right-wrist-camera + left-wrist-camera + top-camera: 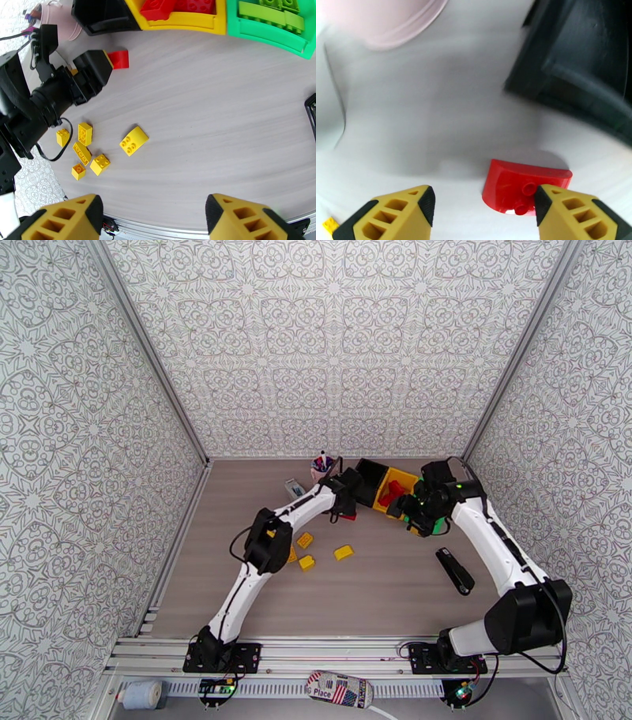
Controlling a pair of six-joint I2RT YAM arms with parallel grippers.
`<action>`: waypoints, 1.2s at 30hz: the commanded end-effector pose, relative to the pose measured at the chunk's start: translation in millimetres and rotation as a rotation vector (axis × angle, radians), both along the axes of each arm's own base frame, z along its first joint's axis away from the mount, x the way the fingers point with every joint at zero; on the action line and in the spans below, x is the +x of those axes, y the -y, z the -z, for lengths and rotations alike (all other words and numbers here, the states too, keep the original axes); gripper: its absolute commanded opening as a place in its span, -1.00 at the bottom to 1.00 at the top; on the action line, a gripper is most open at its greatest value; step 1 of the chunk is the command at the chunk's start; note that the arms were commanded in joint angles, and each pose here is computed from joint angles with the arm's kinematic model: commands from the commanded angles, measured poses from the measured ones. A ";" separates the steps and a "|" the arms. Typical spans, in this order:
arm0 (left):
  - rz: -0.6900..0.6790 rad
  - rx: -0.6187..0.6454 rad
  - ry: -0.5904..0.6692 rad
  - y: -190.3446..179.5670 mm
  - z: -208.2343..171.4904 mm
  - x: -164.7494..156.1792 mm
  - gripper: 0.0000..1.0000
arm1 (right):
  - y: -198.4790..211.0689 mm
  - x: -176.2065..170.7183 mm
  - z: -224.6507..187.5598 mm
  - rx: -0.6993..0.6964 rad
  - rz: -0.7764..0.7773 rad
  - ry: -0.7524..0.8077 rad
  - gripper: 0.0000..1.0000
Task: Sort the legos into containers by color
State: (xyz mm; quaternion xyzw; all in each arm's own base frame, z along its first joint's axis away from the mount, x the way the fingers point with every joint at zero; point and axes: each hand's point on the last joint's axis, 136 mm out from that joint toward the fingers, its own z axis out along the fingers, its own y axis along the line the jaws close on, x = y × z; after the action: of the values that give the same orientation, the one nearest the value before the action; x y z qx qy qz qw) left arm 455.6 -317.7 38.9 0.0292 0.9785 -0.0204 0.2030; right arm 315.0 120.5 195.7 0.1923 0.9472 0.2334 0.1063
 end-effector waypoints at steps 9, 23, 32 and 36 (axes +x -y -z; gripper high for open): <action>0.033 0.005 -0.032 -28.4 -13.1 -71.9 0.33 | -43.5 6.9 13.2 -0.015 -0.108 0.005 0.46; -0.071 -0.089 0.153 -106.4 -142.6 -107.4 0.55 | -106.9 24.9 69.3 -0.137 -0.410 -0.036 0.56; -0.285 -0.163 0.095 -177.6 -131.3 -171.1 0.64 | -176.0 58.9 112.4 -0.270 -0.684 -0.025 0.66; -0.356 -0.184 0.074 -195.3 -123.3 -196.2 0.65 | -191.2 79.1 123.1 -0.291 -0.735 -0.017 0.71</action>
State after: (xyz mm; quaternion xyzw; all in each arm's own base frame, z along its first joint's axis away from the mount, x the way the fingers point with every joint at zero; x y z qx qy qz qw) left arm 276.7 -134.9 166.4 -0.1180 0.9567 -0.0675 0.2575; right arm 387.8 316.9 74.7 -0.1446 0.9782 0.1433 0.0400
